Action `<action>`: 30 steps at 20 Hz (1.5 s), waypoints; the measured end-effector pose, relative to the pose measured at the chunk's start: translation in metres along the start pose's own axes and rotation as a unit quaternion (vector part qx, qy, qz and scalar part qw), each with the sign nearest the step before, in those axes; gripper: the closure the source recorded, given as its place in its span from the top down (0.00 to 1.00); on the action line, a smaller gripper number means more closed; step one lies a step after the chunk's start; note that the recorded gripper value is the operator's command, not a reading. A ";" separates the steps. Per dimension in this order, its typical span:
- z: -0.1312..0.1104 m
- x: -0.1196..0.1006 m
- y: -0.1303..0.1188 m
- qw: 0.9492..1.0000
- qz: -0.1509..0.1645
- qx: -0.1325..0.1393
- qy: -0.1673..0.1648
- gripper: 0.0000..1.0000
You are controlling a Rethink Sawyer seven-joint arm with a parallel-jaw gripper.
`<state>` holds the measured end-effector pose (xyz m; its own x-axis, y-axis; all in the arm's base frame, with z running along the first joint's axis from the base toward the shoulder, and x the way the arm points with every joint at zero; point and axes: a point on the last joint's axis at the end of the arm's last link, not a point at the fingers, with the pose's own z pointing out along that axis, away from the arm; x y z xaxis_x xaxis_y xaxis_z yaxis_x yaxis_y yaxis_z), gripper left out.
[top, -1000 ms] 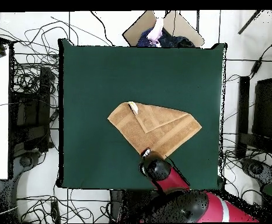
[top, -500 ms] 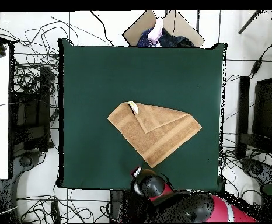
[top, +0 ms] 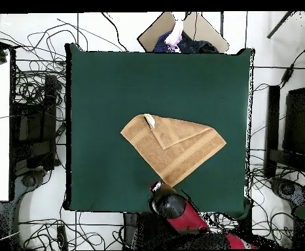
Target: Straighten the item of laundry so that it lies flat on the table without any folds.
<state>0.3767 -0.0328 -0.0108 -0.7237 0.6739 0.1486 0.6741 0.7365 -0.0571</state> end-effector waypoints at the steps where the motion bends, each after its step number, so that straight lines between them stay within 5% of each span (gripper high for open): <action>1: -0.006 -0.009 0.002 1.000 -0.001 -0.003 -0.014 0.00; 13: -0.053 -0.102 0.017 0.991 0.005 -0.022 -0.131 0.00; 24: -0.029 -0.157 0.023 0.988 0.020 -0.042 -0.145 0.00; 25: -0.025 -0.161 0.024 0.988 0.020 -0.045 -0.146 1.00; 30: -0.012 -0.173 0.039 0.986 0.013 -0.055 -0.160 1.00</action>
<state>0.5297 -0.1213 -0.0271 -0.7045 0.6887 -0.1714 0.6916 0.7204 0.0524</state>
